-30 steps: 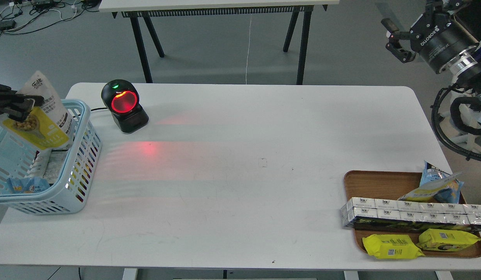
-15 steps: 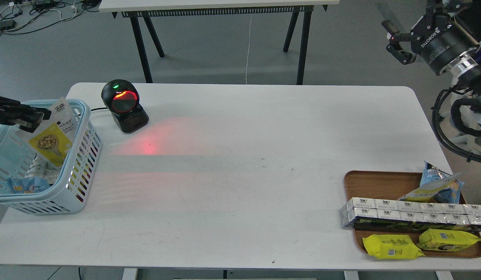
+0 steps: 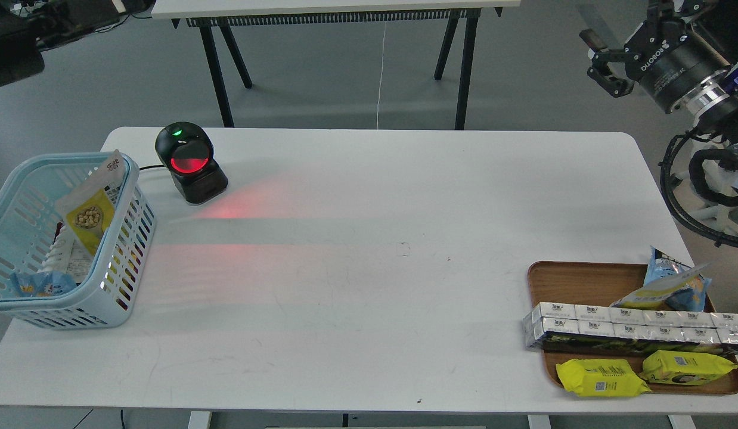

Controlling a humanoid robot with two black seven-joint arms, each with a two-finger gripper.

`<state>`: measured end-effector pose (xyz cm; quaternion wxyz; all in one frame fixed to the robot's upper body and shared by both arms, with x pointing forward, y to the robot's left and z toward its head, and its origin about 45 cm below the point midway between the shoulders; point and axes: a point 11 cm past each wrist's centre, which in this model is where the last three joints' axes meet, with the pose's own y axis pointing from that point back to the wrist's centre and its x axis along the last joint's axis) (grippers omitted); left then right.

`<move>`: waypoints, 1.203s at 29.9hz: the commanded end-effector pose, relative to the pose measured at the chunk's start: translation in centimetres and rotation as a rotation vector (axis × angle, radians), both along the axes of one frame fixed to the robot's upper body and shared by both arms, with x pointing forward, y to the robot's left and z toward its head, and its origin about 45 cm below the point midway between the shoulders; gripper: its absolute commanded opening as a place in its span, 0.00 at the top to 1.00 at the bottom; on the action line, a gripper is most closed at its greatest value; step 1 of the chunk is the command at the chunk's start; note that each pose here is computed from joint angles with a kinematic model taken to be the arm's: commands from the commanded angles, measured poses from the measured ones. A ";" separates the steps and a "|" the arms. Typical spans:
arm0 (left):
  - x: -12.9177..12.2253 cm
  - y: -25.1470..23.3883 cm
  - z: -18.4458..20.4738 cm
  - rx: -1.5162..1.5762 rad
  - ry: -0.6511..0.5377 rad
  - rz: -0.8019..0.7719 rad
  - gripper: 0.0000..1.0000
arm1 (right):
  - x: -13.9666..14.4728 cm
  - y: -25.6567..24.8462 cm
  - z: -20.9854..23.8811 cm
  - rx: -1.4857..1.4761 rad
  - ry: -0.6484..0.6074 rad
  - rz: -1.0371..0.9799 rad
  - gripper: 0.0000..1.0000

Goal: Scan snack and place in basket

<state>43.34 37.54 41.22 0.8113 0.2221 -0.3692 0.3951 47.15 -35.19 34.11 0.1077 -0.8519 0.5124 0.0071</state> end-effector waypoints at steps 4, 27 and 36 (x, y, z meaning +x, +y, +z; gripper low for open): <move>1.6 -6.1 -0.5 -0.464 0.079 -0.104 0.09 | 0.0 2.5 0.7 -0.095 -0.029 0.087 0.00; 0.7 -10.3 -10.0 -0.578 0.282 -0.127 0.08 | -0.6 10.1 -3.5 -0.177 0.019 0.271 0.00; 0.6 -10.1 -10.3 -0.577 0.288 -0.122 0.08 | -0.6 9.6 -4.1 -0.159 0.035 0.256 0.00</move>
